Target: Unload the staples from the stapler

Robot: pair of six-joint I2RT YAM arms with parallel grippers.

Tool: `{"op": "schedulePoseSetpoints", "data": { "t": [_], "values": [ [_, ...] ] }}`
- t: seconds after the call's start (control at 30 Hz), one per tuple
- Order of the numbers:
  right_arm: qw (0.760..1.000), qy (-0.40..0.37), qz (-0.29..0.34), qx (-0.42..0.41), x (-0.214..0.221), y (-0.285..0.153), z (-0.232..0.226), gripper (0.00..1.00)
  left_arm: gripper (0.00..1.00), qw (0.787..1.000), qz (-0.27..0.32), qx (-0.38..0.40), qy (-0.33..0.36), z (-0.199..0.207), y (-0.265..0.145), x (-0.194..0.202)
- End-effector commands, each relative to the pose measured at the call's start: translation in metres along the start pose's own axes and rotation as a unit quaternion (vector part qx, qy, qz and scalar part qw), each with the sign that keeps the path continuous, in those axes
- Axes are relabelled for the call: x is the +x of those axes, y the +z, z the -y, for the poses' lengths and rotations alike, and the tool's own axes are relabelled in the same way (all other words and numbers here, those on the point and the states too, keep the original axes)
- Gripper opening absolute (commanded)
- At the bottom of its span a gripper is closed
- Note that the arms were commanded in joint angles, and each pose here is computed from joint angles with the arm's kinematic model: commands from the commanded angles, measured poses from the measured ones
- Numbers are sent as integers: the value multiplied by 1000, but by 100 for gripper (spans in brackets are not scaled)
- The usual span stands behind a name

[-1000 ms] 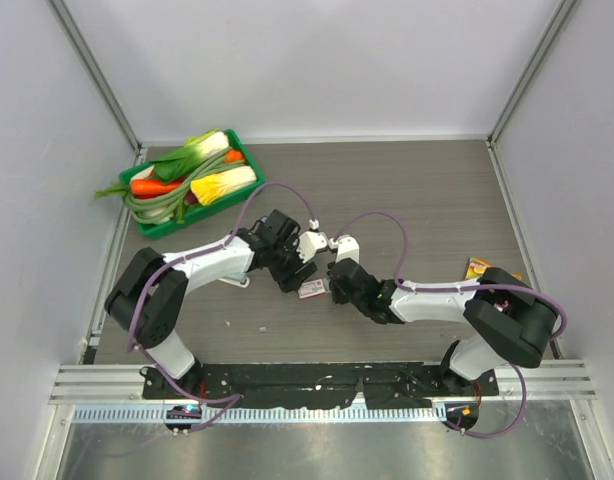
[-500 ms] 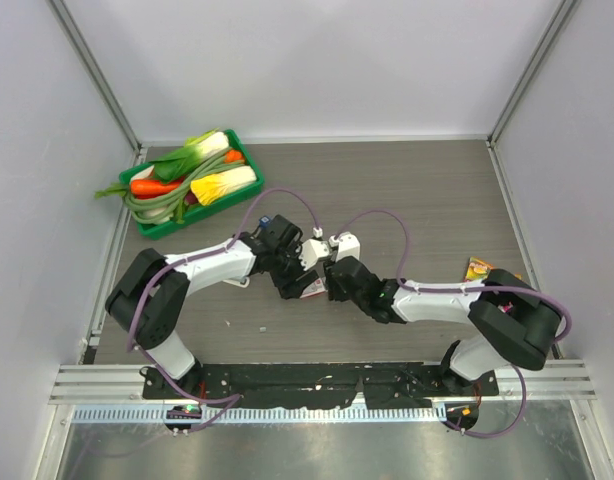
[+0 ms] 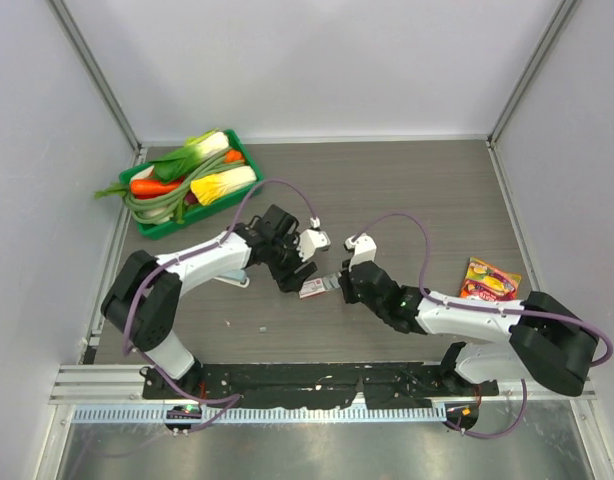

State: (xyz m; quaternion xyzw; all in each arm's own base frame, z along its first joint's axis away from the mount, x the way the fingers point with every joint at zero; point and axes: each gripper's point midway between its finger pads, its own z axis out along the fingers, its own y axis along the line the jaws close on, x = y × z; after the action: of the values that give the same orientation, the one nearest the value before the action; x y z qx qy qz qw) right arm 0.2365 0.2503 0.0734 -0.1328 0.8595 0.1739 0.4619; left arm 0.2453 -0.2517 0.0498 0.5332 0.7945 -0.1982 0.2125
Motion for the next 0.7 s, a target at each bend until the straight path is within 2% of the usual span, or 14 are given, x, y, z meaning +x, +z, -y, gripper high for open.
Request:
{"op": "schedulePoseSetpoints", "data": {
  "t": [0.0, 0.27, 0.43, 0.67],
  "values": [
    [1000, 5, 5, 10, 7, -4, 10, 1, 66, 999, 50, 4, 7, -7, -17, -38],
    [1000, 12, 9, 2, 11, 9, 6, 1, 65, 993, 103, -52, -16, -43, -8, -81],
    [1000, 8, 13, -4, 8, 12, 3, 1, 63, 993, 85, -77, -38, -65, 15, -84],
    [1000, 13, 14, -12, 12, 11, 4, 1, 63, 994, 66, -76, -36, -67, 32, -79]
  ]
}}
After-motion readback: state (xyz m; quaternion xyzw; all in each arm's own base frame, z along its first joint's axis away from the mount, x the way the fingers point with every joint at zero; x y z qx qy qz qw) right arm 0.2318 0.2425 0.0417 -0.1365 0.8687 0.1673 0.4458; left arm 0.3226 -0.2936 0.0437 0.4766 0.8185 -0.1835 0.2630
